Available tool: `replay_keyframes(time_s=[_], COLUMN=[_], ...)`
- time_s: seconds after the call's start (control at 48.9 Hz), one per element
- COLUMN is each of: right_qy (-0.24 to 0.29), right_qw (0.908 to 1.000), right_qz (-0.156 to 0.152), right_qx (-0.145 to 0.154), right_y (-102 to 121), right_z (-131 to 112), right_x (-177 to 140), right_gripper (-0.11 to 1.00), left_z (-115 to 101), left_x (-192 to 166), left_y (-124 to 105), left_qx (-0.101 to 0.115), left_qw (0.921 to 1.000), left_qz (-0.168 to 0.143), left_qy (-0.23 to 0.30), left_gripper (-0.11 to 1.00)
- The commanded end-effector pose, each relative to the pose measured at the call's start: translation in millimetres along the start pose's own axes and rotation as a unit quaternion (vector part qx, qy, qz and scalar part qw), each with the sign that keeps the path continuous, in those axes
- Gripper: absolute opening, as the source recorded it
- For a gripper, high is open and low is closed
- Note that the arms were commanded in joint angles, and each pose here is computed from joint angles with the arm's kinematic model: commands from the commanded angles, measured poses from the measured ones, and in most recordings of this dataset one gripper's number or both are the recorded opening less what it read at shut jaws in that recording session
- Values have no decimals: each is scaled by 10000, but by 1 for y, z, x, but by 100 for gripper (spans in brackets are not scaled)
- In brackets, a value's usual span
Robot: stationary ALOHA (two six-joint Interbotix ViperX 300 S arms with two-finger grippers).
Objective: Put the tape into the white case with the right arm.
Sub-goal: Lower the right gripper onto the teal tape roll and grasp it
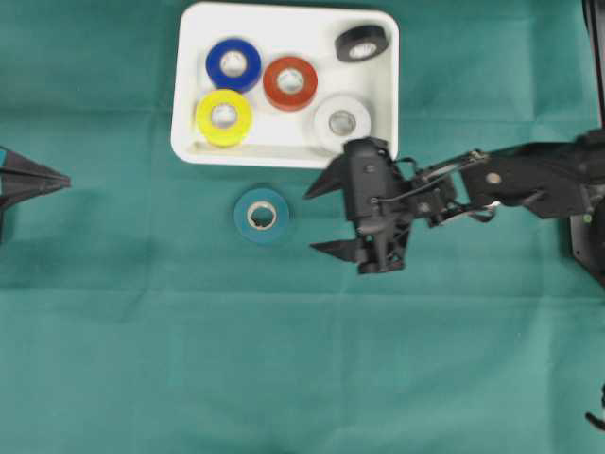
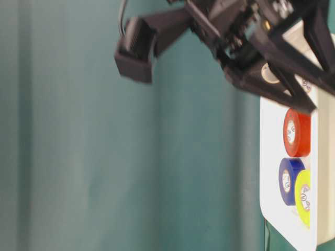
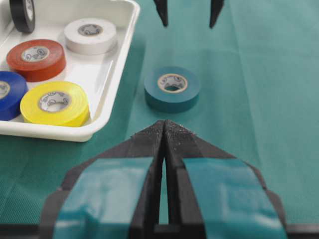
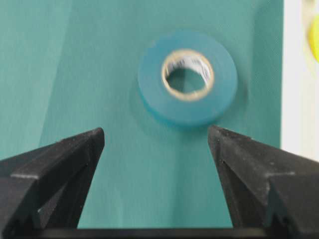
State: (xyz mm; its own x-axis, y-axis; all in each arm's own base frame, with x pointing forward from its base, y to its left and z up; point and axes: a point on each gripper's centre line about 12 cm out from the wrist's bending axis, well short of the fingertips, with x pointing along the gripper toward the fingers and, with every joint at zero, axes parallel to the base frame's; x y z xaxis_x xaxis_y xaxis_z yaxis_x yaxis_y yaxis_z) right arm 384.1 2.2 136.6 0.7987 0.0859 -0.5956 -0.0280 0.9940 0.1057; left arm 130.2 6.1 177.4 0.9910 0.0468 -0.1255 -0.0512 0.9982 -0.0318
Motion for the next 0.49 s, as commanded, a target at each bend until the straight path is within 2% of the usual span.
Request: replay_keyframes(time_s=[0.0,0.307,0.471], right_qy=[-226,-292,-199], right_qw=[9997,9995,9997], right_qz=[77,110,112], right_qx=[-53,-65,-86], right_y=[3,5,7], right_z=[19,35,33], right_x=[9,43,55], right_gripper=[49,49,49], left_z=[5,5,5], left_x=[1,1,1], left_y=[0,0,0], left_qx=[-9,7,7], left_qw=[10000,10000,10000], left_qz=[7,7,7], left_qy=[-46,-46,-46], left_gripper=[0,0,0])
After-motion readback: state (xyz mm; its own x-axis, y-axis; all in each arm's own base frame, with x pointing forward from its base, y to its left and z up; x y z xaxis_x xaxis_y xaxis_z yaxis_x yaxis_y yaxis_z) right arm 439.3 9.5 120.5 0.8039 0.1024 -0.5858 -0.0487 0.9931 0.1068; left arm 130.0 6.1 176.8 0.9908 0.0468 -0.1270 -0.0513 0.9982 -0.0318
